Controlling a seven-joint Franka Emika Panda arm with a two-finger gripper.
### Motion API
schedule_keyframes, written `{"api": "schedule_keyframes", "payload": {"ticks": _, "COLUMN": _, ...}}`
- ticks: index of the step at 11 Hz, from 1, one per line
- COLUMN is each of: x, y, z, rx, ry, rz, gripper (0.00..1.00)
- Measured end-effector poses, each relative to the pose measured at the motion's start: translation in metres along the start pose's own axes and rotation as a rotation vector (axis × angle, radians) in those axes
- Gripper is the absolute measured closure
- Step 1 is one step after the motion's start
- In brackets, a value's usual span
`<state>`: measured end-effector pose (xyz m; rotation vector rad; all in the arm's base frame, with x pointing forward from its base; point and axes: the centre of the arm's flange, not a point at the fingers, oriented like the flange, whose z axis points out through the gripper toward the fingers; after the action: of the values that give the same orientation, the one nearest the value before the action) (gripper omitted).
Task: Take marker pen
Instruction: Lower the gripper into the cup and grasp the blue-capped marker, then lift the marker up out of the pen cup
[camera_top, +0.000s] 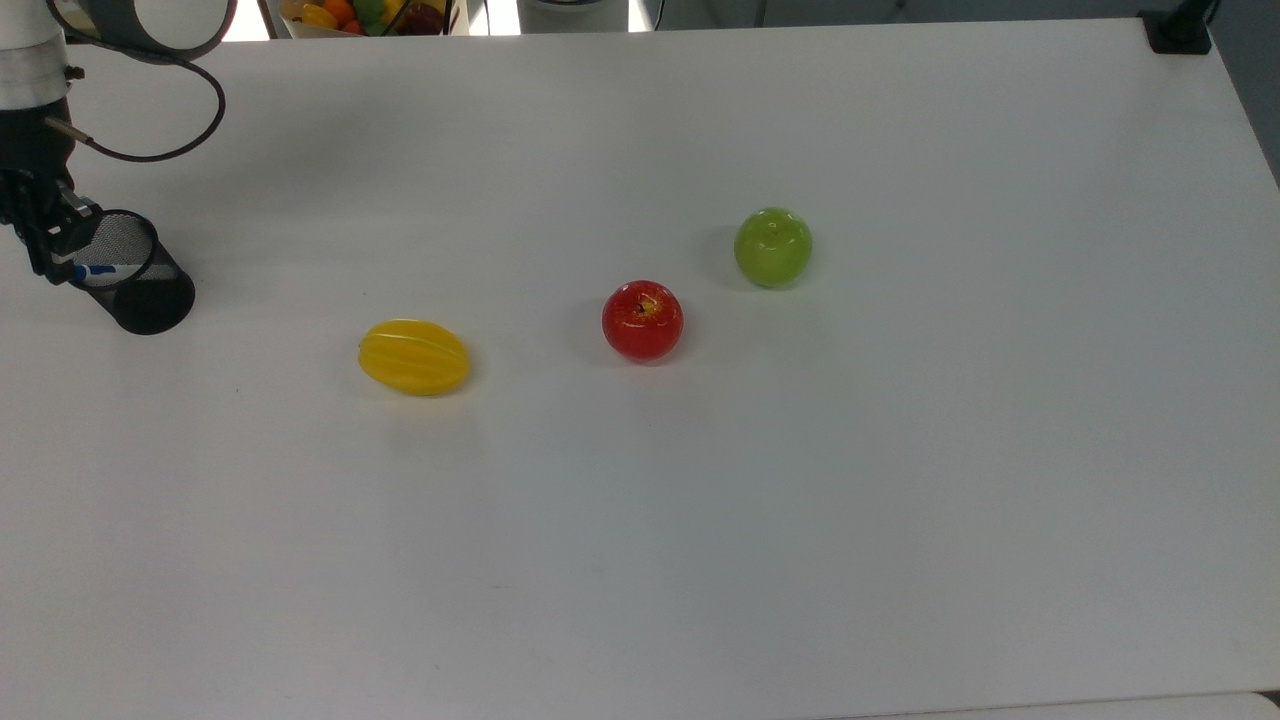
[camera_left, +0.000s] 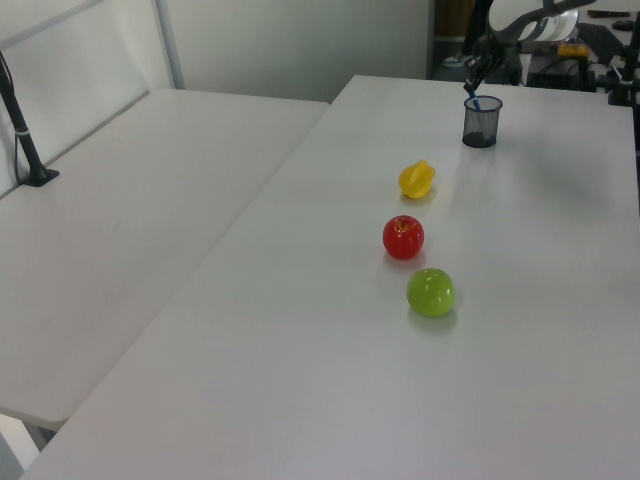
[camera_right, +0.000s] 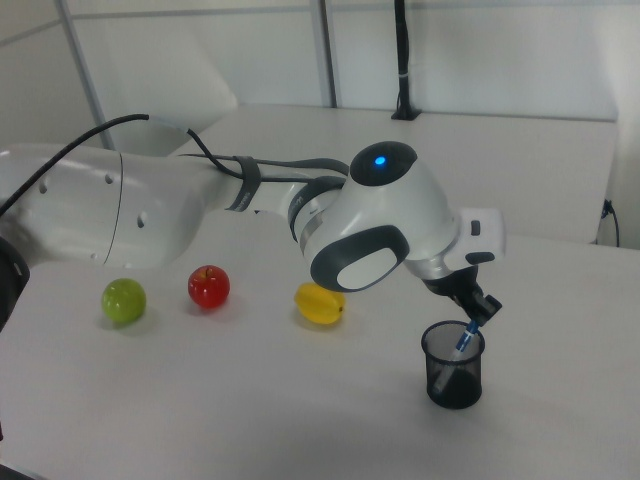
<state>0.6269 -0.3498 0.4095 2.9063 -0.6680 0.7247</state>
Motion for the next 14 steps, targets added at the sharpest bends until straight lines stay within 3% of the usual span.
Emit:
{"api": "schedule_keyframes", "payload": {"ticks": 8, "x": 0.01, "y": -0.001, "z": -0.011, "rx": 0.0, "ry": 0.029, "rz": -0.007, "gripper": 0.83}}
{"api": "schedule_keyframes", "payload": {"ticks": 14, "x": 0.042, "y": -0.003, "z": -0.093, "rx": 0.026, "ry": 0.164, "rz": -0.004, "gripper": 0.83}}
